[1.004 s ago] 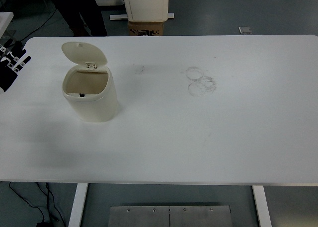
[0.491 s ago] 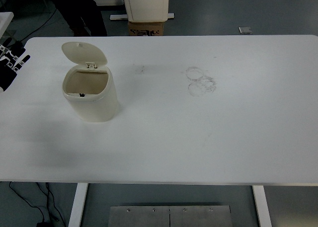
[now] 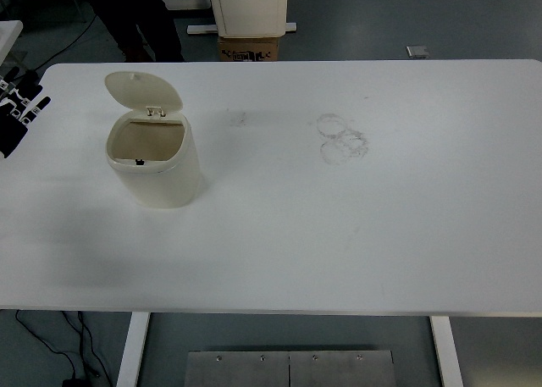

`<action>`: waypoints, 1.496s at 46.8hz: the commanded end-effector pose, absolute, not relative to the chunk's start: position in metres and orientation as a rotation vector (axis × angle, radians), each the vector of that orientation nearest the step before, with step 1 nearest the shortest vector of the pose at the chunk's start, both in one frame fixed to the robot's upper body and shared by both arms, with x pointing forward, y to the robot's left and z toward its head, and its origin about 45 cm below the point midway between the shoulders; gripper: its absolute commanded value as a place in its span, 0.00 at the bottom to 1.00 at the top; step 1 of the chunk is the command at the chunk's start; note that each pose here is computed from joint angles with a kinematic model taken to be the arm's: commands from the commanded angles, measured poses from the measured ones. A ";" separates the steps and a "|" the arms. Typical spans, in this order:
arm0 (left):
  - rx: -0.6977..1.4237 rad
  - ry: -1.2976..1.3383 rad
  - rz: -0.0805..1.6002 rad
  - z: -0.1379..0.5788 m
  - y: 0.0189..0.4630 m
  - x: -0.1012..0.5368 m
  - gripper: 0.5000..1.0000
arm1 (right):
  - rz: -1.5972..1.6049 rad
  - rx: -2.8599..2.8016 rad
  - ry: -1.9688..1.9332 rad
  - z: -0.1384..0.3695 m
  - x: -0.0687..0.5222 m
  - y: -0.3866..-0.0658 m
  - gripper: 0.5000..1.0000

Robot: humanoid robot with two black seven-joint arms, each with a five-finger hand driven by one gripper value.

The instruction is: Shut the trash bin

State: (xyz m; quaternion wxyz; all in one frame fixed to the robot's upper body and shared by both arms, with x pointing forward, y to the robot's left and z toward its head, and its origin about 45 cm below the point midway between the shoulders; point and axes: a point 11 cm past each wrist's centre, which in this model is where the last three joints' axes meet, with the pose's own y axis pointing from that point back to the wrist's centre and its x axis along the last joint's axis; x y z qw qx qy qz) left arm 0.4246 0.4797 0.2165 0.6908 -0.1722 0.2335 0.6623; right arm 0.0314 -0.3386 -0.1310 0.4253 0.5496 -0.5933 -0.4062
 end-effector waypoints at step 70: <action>0.298 -0.032 0.858 0.375 0.338 0.452 1.00 | -1.017 1.373 -1.482 -0.131 0.031 -0.339 0.98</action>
